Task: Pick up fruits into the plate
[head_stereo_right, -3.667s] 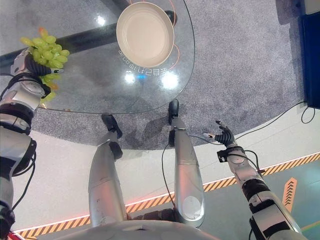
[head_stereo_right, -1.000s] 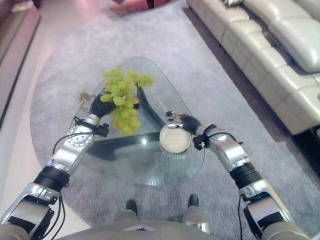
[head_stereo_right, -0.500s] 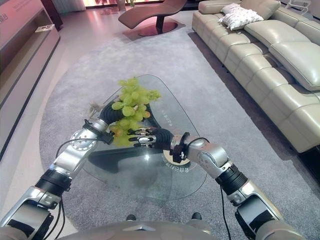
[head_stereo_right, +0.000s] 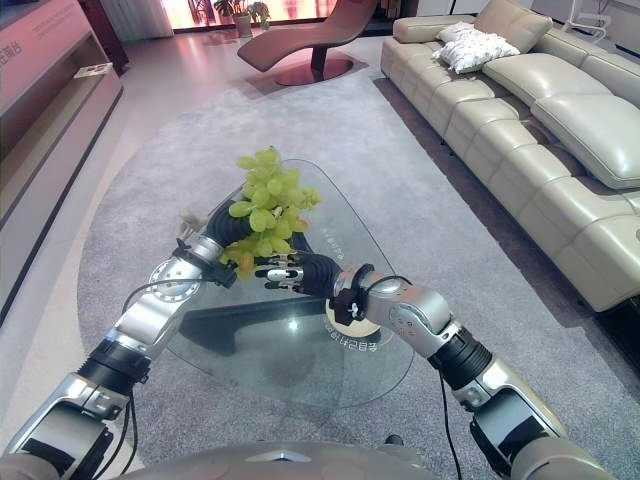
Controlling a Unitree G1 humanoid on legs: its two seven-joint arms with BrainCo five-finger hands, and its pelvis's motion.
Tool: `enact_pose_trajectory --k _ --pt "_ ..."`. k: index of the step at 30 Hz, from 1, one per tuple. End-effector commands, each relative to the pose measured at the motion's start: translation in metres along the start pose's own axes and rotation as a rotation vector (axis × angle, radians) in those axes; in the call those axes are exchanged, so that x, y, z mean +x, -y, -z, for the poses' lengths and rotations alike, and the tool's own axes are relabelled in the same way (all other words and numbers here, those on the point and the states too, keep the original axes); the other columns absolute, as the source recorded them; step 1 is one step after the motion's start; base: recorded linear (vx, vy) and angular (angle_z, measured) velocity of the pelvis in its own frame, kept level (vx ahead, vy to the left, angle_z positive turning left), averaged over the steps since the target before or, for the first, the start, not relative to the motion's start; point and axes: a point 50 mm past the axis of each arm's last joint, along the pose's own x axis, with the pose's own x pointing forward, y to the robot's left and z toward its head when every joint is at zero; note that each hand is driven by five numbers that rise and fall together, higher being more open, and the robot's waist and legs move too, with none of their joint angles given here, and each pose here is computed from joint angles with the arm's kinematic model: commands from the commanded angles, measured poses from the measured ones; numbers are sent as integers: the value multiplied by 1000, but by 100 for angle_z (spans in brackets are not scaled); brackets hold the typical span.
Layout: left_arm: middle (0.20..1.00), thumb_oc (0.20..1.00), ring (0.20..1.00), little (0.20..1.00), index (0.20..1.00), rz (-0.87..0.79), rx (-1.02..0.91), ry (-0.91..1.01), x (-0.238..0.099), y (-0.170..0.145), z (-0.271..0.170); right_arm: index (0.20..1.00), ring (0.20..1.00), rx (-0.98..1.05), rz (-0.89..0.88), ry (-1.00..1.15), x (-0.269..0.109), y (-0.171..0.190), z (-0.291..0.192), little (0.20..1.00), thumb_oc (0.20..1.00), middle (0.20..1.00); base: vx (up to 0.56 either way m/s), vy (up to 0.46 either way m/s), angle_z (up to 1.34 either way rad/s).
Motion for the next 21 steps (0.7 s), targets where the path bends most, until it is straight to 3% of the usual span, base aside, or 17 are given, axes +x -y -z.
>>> enact_pose_trajectory --k 1,5,11,21 --pt "200 200 200 200 200 -90 83 160 10 -24 -35 1000 1000 -149 -104 143 -7 -11 -38 1000 1000 1000 0 0 0" --pt "200 200 200 200 200 -201 169 149 2 -56 -38 1000 1000 -252 -111 48 -38 12 -34 1000 1000 1000 0 0 0" --pt "200 200 200 200 200 -286 227 146 -2 -78 -40 1000 1000 -298 -54 73 -65 35 -45 1000 1000 1000 0 0 0" --pt "200 200 200 200 200 -238 210 162 -7 -76 -42 1000 1000 -281 -39 122 -76 39 -45 1000 1000 1000 0 0 0"
